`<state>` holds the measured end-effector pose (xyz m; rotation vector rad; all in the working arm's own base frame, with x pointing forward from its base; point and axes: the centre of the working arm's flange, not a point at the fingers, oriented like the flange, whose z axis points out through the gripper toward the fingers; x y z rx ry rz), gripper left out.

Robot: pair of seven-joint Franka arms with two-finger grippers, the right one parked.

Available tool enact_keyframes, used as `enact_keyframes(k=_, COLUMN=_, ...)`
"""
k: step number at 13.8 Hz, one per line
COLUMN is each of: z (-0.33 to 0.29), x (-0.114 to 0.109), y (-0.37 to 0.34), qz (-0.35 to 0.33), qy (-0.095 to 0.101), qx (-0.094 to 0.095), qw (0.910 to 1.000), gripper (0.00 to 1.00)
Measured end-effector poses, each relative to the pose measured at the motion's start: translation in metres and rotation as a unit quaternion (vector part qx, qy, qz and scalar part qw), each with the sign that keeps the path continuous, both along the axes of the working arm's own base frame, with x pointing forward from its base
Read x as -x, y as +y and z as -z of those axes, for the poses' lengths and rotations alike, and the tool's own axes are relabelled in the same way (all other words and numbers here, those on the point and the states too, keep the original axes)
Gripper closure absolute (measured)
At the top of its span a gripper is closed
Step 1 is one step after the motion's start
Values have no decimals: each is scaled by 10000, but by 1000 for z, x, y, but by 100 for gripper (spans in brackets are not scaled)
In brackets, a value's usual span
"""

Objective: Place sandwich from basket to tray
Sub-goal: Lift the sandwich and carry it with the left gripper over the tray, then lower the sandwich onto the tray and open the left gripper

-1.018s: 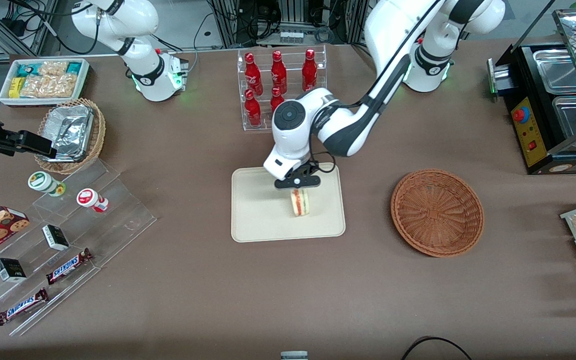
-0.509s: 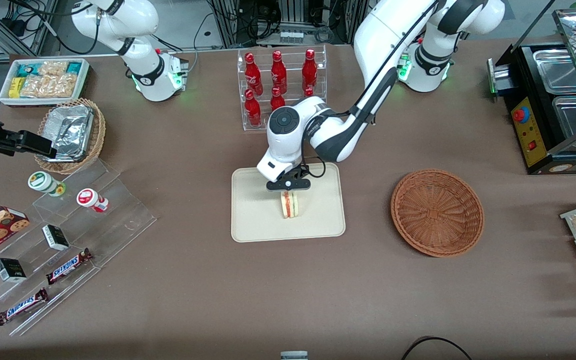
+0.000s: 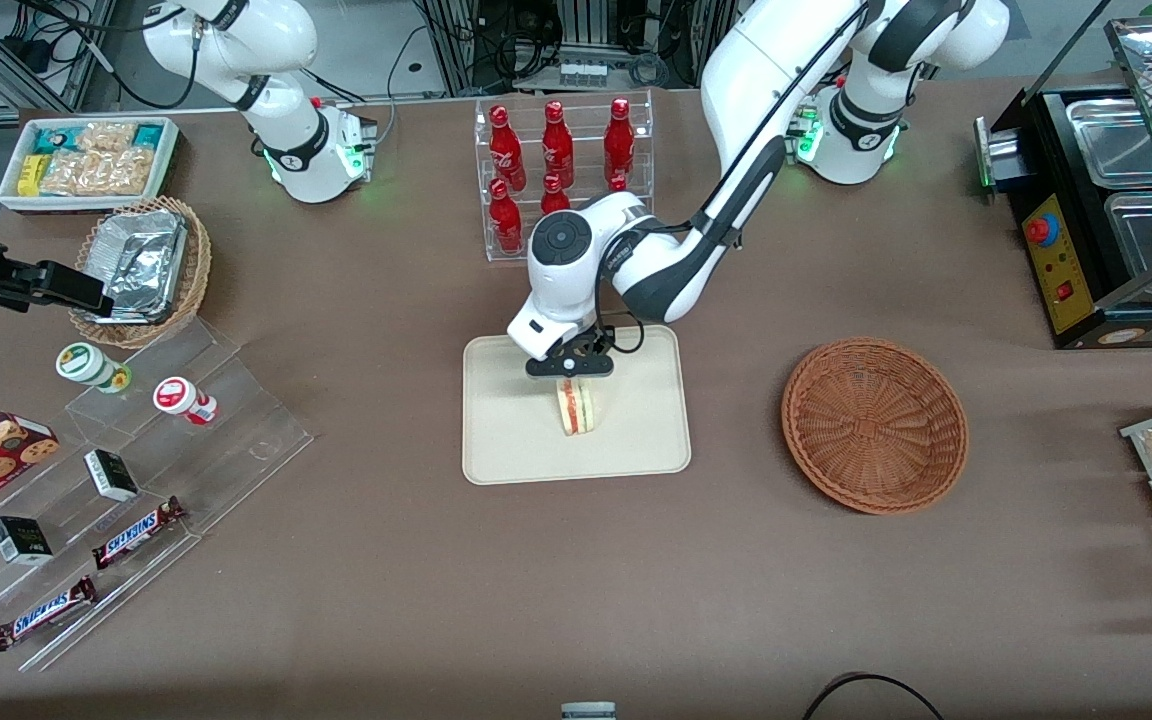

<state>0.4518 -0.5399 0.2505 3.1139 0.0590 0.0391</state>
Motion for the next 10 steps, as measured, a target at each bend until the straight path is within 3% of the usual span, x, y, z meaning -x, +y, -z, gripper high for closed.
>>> enact_keyframes(k=3, z=-51, x=-12, y=5, qz=-291, qy=-175, qx=45, qw=9994, gripper=6)
enact_keyframes(k=4, z=-79, x=-18, y=12, qz=-471, qy=-253, qx=54, qw=9986, gripper=0)
enact_keyframes(k=10, z=-217, x=-60, y=117, qz=-1627, qy=-399, qx=-236, qw=9856, gripper=0)
